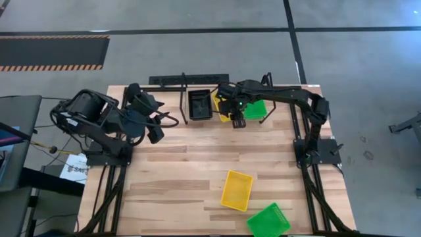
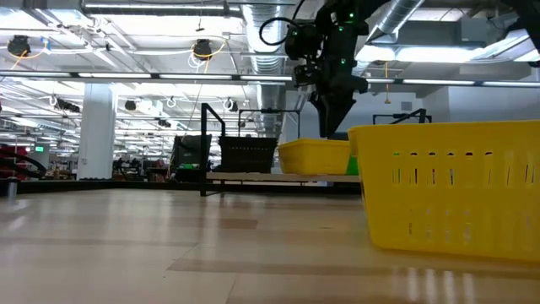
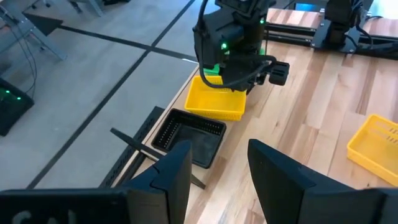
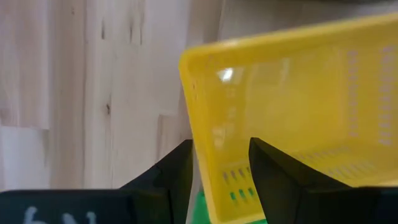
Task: Stack baskets on shelf by color
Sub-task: Adjust the stacked bins on the shelf
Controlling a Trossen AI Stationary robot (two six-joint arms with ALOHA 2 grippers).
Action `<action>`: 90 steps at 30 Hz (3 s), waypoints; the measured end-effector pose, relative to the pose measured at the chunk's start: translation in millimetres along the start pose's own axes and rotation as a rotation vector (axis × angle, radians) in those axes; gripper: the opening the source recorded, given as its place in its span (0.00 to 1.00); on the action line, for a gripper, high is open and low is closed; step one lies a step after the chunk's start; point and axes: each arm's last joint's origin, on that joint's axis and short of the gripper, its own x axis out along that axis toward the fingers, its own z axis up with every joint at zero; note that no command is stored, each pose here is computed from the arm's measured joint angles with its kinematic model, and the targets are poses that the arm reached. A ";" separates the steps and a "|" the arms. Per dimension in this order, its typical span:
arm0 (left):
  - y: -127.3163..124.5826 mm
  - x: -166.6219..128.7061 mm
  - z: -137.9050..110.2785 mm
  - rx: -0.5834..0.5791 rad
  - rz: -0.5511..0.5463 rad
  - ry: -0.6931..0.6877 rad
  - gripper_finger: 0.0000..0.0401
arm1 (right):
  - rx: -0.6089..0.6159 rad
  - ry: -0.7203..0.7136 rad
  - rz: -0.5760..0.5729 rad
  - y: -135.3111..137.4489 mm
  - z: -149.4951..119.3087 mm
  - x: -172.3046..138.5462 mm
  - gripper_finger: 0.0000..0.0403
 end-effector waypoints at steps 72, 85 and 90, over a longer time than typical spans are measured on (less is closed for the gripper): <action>-0.2 0.1 0.0 -0.027 -0.003 0.002 0.37 | 0.149 -0.062 0.097 -9.4 -13.7 37.5 0.33; -0.1 0.2 0.0 -0.034 -0.003 0.002 0.37 | 0.257 -0.117 0.078 1.2 0.0 36.3 0.07; -0.2 0.2 0.0 -0.033 -0.003 0.002 0.37 | 0.170 -0.129 0.081 10.8 6.0 35.8 0.04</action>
